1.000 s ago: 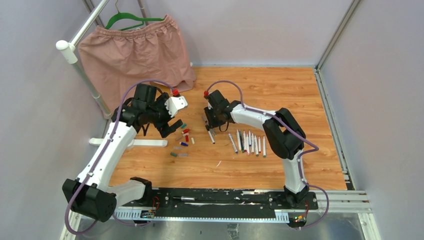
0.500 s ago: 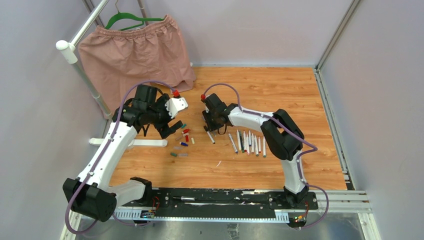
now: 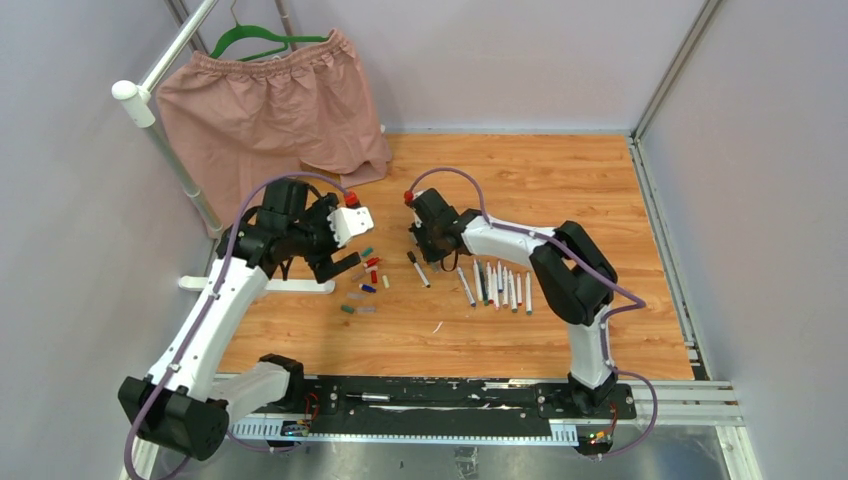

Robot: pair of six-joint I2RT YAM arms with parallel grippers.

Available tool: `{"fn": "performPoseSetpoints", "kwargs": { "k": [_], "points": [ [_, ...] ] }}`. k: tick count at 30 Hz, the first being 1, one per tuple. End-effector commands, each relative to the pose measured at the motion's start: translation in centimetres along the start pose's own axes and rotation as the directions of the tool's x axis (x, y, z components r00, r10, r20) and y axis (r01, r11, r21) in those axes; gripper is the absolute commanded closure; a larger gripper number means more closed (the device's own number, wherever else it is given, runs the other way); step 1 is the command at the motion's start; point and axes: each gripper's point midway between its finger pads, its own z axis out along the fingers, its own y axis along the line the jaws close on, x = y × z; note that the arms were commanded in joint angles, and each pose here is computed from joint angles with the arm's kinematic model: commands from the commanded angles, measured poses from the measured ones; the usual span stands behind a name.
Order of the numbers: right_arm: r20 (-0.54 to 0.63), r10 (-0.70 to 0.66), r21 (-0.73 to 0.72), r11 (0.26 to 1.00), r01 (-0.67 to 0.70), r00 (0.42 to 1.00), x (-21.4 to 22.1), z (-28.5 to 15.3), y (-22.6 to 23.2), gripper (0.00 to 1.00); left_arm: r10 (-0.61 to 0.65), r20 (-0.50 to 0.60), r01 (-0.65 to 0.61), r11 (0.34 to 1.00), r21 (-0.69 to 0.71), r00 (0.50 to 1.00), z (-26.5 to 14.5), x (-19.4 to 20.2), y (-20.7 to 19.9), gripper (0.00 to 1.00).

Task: Open the pen caps

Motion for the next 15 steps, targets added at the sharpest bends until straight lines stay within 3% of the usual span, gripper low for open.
{"fn": "performPoseSetpoints", "kwargs": {
  "k": [1,4,7,11,15],
  "points": [
    [0.052,-0.042,-0.081,0.996,0.046,0.998,-1.2,-4.4,1.6,1.00,0.139,0.051,-0.138,0.990,-0.015,0.989,-1.2,-0.6,-0.3,0.00],
    [0.053,-0.034,-0.216,0.975,0.045,0.998,-1.0,-7.2,3.8,1.00,0.273,0.056,-0.271,0.962,-0.034,0.961,-1.6,-0.2,-0.6,0.00],
    [0.040,-0.025,-0.360,0.932,0.038,0.999,-0.1,-10.2,6.1,1.00,0.449,0.076,-0.448,0.893,-0.038,0.890,-1.7,0.3,-1.6,0.00],
    [-0.006,-0.014,-0.578,0.816,0.008,1.000,0.8,-14.8,9.9,1.00,0.660,0.199,-0.659,0.748,-0.083,0.724,-2.1,-1.1,-3.8,0.00],
    [-0.053,-0.048,-0.730,0.683,-0.006,0.997,1.6,-18.6,12.8,1.00,0.763,0.276,-0.767,0.631,-0.121,0.584,-2.3,-3.0,-5.3,0.00]
  ]
}}
